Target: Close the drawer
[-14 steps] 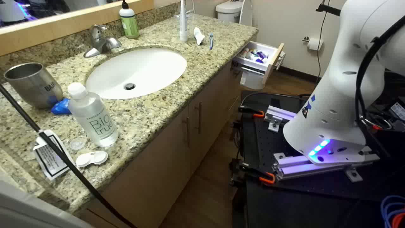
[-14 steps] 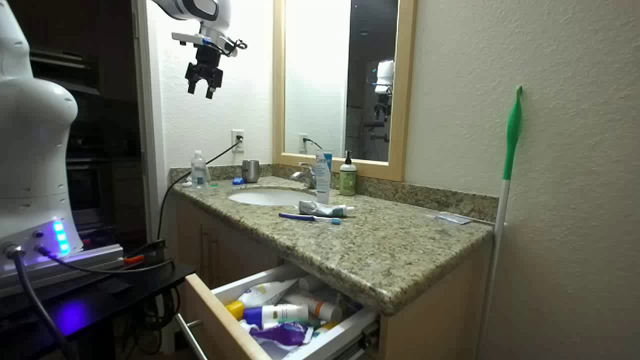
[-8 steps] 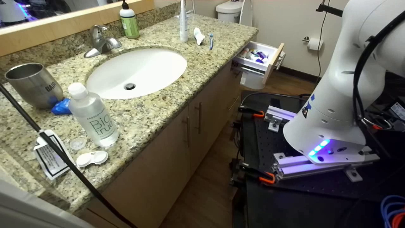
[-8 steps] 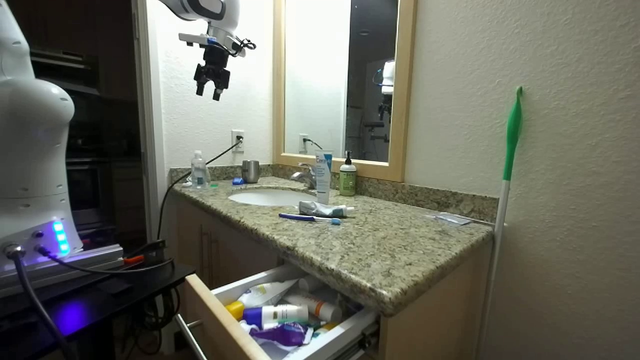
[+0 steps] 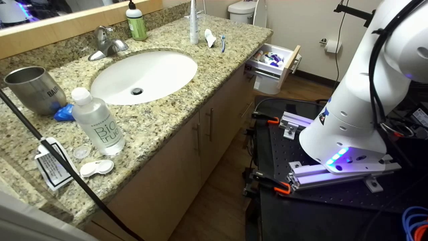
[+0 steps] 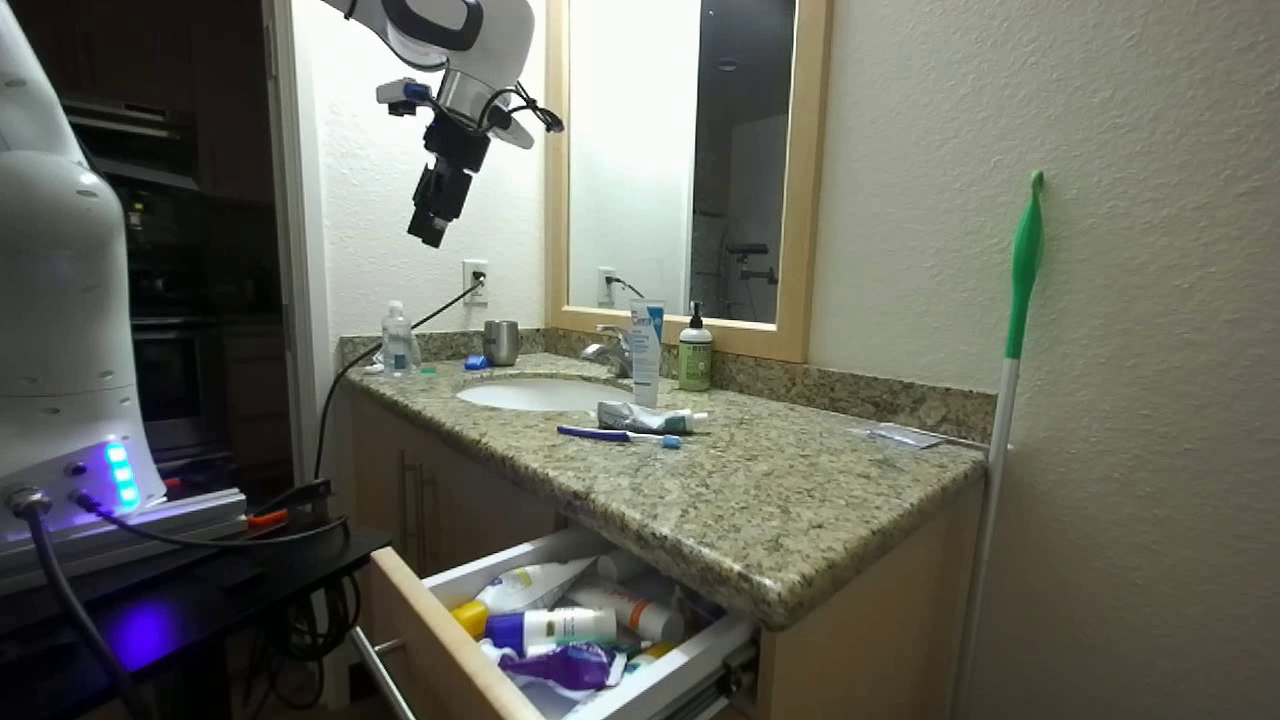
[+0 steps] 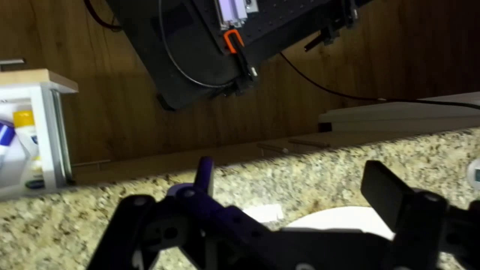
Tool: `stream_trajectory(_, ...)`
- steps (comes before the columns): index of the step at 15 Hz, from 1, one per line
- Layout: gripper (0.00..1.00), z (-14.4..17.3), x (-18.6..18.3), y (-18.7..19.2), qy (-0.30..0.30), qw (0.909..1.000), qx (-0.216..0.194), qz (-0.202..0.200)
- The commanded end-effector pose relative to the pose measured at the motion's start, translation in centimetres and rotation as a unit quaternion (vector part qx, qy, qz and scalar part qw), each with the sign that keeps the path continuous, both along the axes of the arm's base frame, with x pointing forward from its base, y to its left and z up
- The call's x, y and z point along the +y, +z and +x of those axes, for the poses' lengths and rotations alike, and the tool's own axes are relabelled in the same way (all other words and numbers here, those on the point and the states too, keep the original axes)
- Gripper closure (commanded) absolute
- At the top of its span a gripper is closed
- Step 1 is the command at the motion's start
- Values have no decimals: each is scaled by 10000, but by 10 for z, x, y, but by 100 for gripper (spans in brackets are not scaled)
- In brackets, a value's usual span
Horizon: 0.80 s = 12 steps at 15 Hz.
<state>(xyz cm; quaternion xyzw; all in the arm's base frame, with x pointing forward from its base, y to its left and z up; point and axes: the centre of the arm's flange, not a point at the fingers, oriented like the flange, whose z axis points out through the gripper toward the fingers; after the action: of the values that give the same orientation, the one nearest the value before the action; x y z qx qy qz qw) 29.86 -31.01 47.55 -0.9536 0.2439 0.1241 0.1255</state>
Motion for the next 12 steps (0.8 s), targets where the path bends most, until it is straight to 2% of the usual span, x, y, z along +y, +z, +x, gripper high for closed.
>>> stream_trajectory(1,0,-29,12,7,261,9993,-89,236)
stream_trajectory(2,0,-18,-8,-5,16,9999,45,123)
stream_trajectory(6,0,-22,4,10,183,9997,-83,148)
stream_trajectory(7,0,-14,-7,-8,-66,9996,-265,-96)
stream_trajectory(10,0,-7,-76,-41,-895,9933,-503,-523)
stream_trajectory(12,0,-24,-122,-56,-1449,9855,-497,-733)
